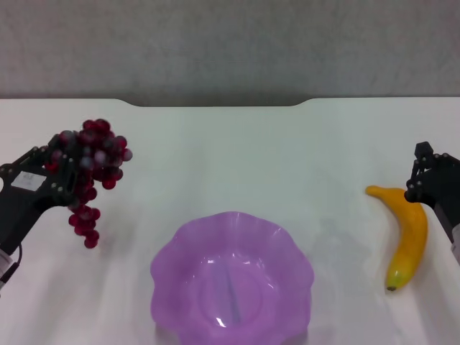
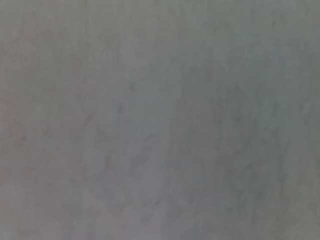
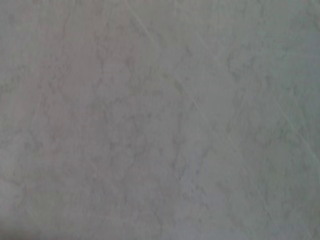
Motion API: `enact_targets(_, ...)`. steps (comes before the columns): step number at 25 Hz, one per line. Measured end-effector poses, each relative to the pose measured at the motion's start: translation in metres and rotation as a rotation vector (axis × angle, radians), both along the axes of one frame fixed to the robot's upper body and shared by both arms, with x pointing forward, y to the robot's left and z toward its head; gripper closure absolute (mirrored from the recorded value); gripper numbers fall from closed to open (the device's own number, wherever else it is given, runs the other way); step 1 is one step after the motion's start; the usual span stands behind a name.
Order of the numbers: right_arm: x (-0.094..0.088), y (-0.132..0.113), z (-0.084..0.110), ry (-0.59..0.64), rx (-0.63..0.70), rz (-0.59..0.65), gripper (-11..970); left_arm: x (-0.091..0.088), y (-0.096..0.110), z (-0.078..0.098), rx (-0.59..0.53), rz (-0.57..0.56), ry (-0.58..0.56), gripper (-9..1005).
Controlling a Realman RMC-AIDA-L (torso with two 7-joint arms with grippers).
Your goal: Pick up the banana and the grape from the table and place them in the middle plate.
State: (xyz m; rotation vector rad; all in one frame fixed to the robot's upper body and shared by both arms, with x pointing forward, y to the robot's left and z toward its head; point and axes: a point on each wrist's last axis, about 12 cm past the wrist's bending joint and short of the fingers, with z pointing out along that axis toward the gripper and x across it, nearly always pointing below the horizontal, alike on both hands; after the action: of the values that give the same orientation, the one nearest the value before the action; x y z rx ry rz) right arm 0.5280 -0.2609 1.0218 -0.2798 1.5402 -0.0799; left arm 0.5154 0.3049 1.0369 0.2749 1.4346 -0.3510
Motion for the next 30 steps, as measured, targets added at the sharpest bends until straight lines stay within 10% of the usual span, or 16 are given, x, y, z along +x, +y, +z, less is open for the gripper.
enact_targets(30,-0.003,-0.005,-0.002,0.006,-0.001,-0.017,950,-0.018,-0.065,0.015,0.069,-0.650,-0.092,786)
